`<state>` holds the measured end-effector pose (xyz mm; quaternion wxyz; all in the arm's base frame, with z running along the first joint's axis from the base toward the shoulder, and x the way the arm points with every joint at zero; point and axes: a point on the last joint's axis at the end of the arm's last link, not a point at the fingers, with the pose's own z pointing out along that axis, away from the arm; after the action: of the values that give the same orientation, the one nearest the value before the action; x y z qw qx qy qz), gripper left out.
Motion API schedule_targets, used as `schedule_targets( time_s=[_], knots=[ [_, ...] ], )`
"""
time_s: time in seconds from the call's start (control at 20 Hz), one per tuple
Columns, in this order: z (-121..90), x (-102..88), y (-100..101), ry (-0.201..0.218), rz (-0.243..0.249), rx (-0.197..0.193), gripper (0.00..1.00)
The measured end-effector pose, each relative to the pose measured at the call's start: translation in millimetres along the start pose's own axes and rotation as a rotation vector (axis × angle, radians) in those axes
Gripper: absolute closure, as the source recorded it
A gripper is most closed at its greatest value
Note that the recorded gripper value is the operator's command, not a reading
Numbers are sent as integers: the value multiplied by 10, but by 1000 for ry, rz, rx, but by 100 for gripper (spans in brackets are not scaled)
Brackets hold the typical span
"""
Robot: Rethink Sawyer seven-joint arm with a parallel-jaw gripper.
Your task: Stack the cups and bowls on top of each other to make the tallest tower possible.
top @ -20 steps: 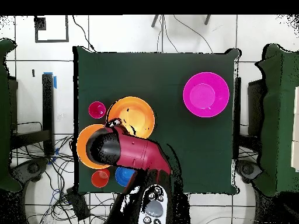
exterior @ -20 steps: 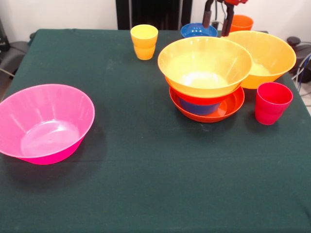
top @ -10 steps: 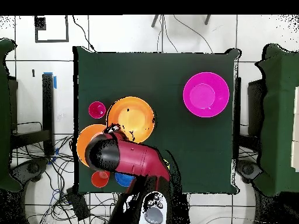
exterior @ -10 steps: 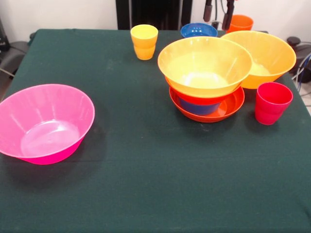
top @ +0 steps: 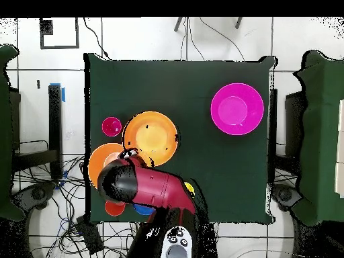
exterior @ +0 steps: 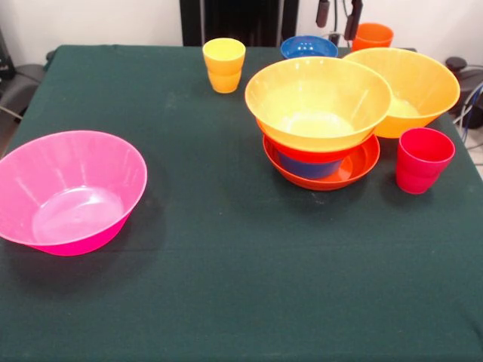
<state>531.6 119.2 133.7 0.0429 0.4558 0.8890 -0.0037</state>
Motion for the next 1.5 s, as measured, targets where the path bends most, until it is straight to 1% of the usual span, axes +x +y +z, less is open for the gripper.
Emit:
schedule_targets(
  time_s=[0.95, 1.2, 1.5],
  knots=[
    [118, 270, -305, 54, 2, 60, 0],
    [131, 307, -349, 61, 2, 69, 0],
    [135, 328, -347, 62, -1, 70, 0]
  ],
)
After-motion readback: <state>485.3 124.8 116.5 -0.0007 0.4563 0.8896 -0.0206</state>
